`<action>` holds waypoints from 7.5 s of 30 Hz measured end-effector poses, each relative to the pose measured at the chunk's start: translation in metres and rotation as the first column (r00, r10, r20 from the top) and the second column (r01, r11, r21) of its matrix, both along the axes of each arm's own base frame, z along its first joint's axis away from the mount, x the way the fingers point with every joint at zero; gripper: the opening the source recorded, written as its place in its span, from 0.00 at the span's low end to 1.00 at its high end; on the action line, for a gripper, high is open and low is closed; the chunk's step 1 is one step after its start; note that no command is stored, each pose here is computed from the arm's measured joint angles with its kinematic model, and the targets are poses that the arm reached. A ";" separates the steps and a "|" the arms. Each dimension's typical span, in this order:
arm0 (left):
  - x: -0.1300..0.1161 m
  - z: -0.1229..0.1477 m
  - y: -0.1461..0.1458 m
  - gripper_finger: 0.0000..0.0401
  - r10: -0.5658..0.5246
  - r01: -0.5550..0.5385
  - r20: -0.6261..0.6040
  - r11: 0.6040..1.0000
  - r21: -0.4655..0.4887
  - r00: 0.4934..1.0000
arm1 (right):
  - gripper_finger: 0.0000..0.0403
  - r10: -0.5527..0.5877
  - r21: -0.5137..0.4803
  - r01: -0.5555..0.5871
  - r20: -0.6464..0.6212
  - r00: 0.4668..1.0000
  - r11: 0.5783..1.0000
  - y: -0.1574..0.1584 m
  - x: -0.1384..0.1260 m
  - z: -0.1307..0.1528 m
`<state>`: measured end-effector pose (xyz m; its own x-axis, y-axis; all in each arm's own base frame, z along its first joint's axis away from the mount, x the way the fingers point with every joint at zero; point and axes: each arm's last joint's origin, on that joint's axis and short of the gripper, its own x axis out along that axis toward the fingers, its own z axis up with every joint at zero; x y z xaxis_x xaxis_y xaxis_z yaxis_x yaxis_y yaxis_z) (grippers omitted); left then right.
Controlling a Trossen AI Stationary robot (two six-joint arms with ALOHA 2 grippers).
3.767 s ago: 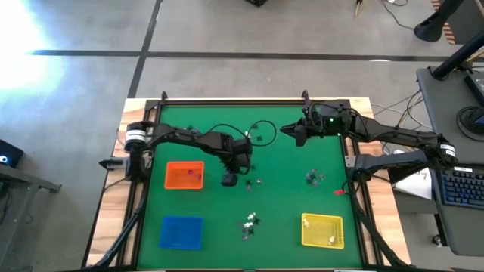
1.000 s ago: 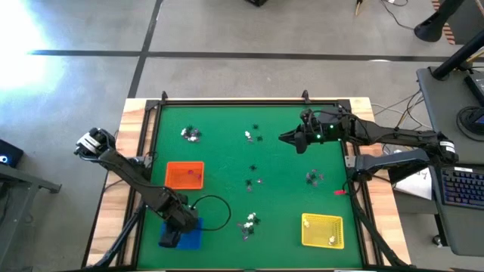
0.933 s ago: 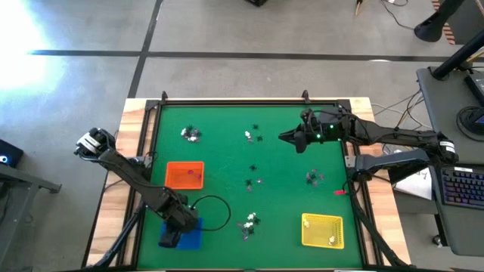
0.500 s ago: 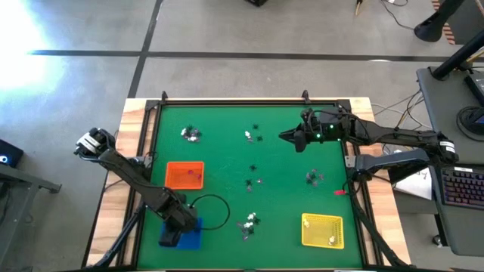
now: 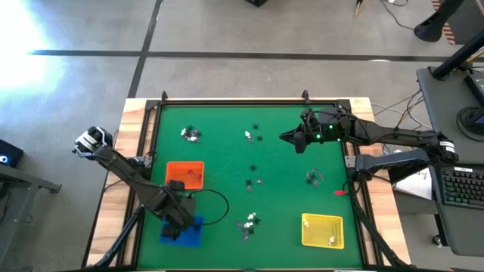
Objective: Sort Halloween decoration
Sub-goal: Put the white skeleton toy into the yellow bin
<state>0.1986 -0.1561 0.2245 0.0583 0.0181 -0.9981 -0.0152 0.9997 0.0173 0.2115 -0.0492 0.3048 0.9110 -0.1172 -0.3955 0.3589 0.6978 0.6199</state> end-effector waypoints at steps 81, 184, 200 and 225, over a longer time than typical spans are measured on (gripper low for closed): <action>-0.023 0.087 0.154 0.22 0.529 -0.598 0.356 0.793 0.118 0.771 | 0.32 -0.340 -0.110 0.417 -0.775 0.532 0.902 -0.114 0.029 -0.115; -0.043 0.094 0.155 0.22 0.355 -0.424 0.300 0.881 0.210 0.886 | 0.02 0.281 0.511 0.105 -0.620 0.733 0.853 0.119 0.005 -0.031; -0.059 0.103 0.156 0.22 0.348 -0.430 0.360 0.885 0.178 0.866 | 0.02 0.312 0.524 0.278 -0.773 0.552 0.805 0.206 -0.021 -0.056; -0.062 0.104 0.156 0.22 0.348 -0.431 0.366 0.885 0.174 0.863 | 0.03 0.223 0.370 0.323 -0.884 0.410 0.871 0.232 0.008 -0.125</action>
